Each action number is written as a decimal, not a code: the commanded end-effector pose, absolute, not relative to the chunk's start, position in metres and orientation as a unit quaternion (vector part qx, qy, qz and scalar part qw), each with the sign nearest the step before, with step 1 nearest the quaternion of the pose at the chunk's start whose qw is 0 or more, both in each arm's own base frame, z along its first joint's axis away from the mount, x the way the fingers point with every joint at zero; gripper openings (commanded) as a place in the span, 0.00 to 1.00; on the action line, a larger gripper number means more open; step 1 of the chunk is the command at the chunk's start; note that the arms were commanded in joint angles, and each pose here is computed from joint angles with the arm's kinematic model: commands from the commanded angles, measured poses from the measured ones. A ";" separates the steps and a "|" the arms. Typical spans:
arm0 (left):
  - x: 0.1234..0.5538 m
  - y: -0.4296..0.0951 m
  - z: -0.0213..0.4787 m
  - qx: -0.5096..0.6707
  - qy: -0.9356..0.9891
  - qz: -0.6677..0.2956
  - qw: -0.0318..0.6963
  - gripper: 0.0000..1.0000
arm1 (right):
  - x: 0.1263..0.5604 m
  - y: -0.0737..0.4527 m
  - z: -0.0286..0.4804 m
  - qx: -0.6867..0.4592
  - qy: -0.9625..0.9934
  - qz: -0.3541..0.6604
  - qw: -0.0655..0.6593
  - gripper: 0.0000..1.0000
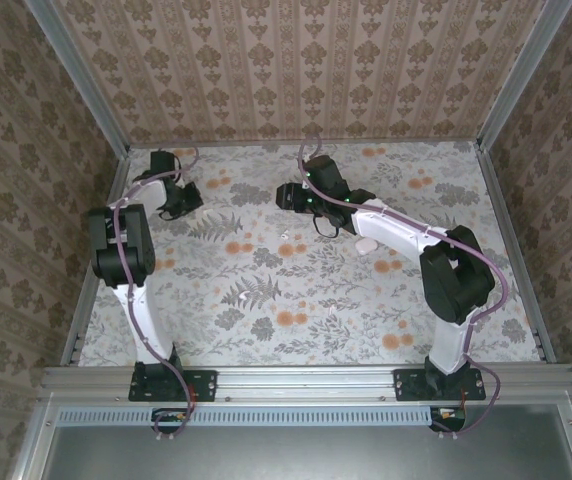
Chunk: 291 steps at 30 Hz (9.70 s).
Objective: Insert the wireless bluetooth earbuds into the charging case
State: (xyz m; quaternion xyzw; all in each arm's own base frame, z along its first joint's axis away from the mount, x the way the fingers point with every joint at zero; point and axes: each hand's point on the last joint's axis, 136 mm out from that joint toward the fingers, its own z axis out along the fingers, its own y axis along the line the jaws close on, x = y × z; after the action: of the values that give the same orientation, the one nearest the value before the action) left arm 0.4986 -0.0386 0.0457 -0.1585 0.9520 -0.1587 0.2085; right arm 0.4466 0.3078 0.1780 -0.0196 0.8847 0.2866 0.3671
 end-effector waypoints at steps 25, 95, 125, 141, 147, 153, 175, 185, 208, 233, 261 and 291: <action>0.415 -0.111 0.044 -0.095 0.966 -0.173 0.167 0.00 | 0.419 0.299 0.196 -0.023 0.878 0.316 0.358 0.53; 0.262 -0.089 0.191 -0.005 0.899 -0.244 0.363 0.00 | 0.420 0.407 0.018 -0.223 0.953 0.053 0.198 0.13; 0.223 -0.198 0.197 0.184 0.832 -0.352 0.388 0.00 | 0.289 0.239 0.056 -0.280 0.950 0.062 0.120 0.42; 0.217 -0.209 0.186 0.223 0.824 -0.337 0.398 0.00 | 0.248 0.212 0.061 -0.018 0.978 0.146 0.145 0.40; 0.215 -0.213 0.181 0.226 0.828 -0.333 0.391 0.00 | 0.250 0.222 0.058 -0.041 0.983 0.119 0.135 0.39; 0.210 -0.213 0.174 0.224 0.829 -0.335 0.388 0.00 | 0.254 0.247 0.055 -0.109 0.984 0.076 0.118 0.39; 0.188 -0.204 0.165 0.259 0.803 -0.340 0.417 0.00 | 0.261 0.254 0.018 -0.159 0.986 -0.027 0.041 0.33; 0.171 -0.228 0.199 0.347 0.709 -0.401 0.464 0.00 | 0.260 0.242 0.023 -0.130 0.989 -0.033 0.053 0.16; 0.175 -0.259 0.219 0.355 0.689 -0.475 0.417 0.00 | 0.221 0.280 0.241 -0.142 0.844 0.415 0.309 0.31; 0.169 -0.276 0.229 0.383 0.671 -0.505 0.385 0.00 | 0.235 0.326 0.233 -0.181 0.855 0.420 0.245 0.20; 0.197 -0.239 0.183 0.310 0.752 -0.387 0.434 0.00 | 0.236 0.220 0.129 0.002 0.981 0.132 0.139 0.33; 0.195 -0.228 0.169 0.303 0.763 -0.374 0.431 0.00 | 0.263 0.228 0.016 -0.047 0.998 -0.045 0.006 0.34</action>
State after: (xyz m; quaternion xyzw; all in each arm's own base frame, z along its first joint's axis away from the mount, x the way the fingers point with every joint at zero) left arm 0.1954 -0.2295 0.1727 0.2954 0.7638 -0.3792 0.4308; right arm 0.2702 0.2401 0.0212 -0.0350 0.9991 -0.0087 0.0225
